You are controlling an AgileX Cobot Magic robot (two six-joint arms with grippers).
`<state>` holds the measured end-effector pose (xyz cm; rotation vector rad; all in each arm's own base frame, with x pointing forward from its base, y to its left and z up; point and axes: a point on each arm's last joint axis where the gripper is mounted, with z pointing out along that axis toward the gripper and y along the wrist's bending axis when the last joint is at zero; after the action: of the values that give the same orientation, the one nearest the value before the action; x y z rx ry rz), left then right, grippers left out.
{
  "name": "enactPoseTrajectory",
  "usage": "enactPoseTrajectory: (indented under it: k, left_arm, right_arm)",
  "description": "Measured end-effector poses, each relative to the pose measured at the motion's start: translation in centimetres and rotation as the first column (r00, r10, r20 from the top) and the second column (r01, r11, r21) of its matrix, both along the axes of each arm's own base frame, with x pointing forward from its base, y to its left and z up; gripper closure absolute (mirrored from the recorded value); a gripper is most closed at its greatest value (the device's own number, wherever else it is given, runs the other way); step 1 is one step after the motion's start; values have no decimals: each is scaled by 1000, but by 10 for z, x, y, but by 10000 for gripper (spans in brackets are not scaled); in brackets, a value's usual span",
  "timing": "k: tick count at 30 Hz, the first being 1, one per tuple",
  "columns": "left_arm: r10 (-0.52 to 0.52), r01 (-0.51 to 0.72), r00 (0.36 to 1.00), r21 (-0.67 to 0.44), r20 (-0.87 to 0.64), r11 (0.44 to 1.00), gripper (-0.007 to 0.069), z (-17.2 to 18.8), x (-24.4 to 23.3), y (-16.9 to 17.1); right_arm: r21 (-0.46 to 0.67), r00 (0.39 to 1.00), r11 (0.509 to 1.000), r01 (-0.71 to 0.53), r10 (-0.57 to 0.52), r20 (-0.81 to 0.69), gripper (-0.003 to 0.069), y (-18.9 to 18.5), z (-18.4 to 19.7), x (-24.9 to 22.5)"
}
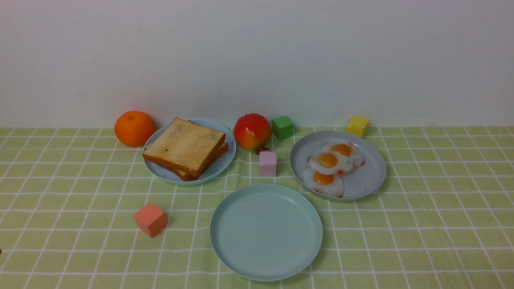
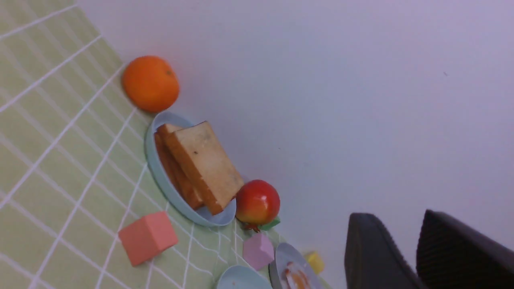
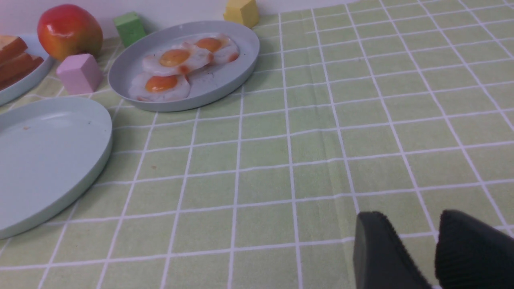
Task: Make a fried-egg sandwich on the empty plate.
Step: Use the left arm to grab a slice of bread
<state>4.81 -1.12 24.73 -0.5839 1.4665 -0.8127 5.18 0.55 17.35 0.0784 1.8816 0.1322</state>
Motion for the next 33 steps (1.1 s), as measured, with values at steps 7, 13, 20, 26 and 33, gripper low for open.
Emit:
enactPoseTrajectory:
  k: [7,13,20,26,33]
  left_arm:
    - [-231,339,927,392,-297,855,618,61,33,-22]
    - [-364,691,700,453,-615,563,631,79,82,-59]
    - [-332,765,636,513,-697,388,631,84,139,-98]
    - [-279,777,597,456,-752,434,631,74,185,-121]
    - [-206,789,574,469,-792,396,631,65,236,-142]
  right_arm:
    - [0,1000,1000,0,0,0,419,0,0,0]
    - [0,1000,1000,0,0,0,419,0,0,0]
    - [130,997,991,21,-29,65,419,1,4,2]
    - [409,972,912,31,-123,201,419,0,20,5]
    - [509,986,858,-67,-21,165,503,11,49,-2]
